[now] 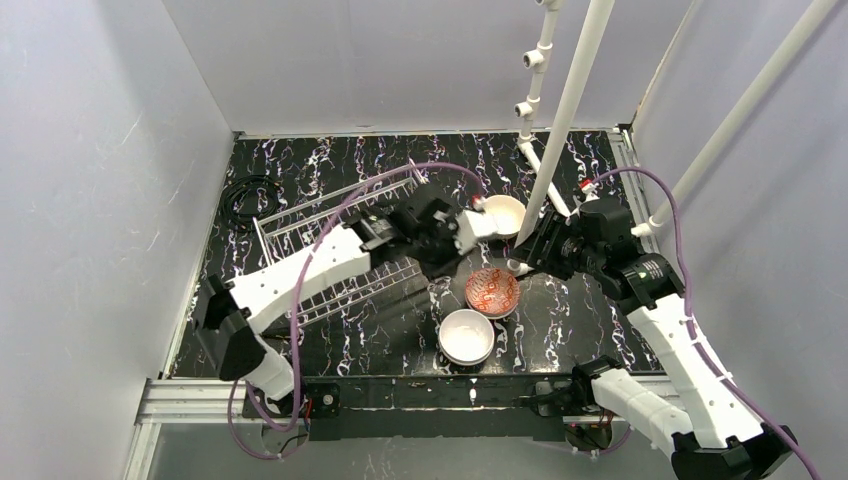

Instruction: Load the bowls into the dish rack

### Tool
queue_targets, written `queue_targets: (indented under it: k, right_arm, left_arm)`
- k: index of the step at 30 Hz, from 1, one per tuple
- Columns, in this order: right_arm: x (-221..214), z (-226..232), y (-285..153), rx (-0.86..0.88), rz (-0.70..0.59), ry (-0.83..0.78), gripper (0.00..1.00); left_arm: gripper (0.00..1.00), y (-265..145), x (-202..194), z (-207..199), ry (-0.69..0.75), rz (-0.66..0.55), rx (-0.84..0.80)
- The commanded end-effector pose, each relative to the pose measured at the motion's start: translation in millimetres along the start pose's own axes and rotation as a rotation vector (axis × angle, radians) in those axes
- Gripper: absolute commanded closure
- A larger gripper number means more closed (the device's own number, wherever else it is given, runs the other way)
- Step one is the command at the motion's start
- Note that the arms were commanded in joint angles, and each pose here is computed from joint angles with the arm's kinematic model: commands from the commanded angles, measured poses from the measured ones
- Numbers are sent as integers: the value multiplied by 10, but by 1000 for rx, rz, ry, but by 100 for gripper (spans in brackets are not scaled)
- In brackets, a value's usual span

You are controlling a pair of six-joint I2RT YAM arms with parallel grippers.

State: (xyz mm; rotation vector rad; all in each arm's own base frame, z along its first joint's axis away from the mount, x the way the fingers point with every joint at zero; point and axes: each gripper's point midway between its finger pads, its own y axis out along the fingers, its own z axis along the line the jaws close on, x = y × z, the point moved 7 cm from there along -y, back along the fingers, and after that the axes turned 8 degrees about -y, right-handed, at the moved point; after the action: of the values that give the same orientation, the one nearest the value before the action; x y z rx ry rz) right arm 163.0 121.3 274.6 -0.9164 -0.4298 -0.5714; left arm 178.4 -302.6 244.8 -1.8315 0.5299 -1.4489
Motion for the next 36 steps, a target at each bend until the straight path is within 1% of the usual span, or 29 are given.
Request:
queue_targets:
  k: [1,5,8,10,15,18,20,24,27,28,30,33,36]
  right_arm:
    - [-8,-81,25,-23,-42,-34,42]
    - [-27,-100,15,0,-74,-73,42]
    - [-2,77,-37,185,-93,-193,41]
    - [12,155,-88,271,-127,-254,40]
    - [53,256,-212,377,-218,-356,39]
    - [102,308,-300,415,-281,-430,39]
    - [159,342,-372,422,-331,-487,39]
    - [291,427,-495,442,-424,-623,38]
    - [386,529,-571,488,-484,-712,37]
    - [411,577,-596,517,-497,-736,37]
    - [455,678,-631,581,-509,-758,36]
    - [500,797,-667,660,-513,-748,36]
    - [528,829,-736,664,-541,-748,35]
  left_arm:
    - [100,-396,163,195,-173,-223,20]
    - [100,-551,201,514,-406,-331,93]
    - [100,-649,259,728,-581,-410,177]
    - [100,-678,276,859,-704,-460,203]
    - [100,-682,232,1200,-1012,-554,218]
    - [100,-668,183,1398,-1143,-604,180]
    - [100,-625,162,1520,-1201,-624,151]
    - [100,-512,165,1704,-1273,-639,87]
    - [100,-411,142,1830,-1347,-653,69]
    - [100,-382,154,1889,-1366,-681,62]
    - [100,-303,168,1992,-1420,-715,51]
    - [100,-159,189,2130,-1481,-747,25]
    - [100,-39,167,2221,-1537,-768,10]
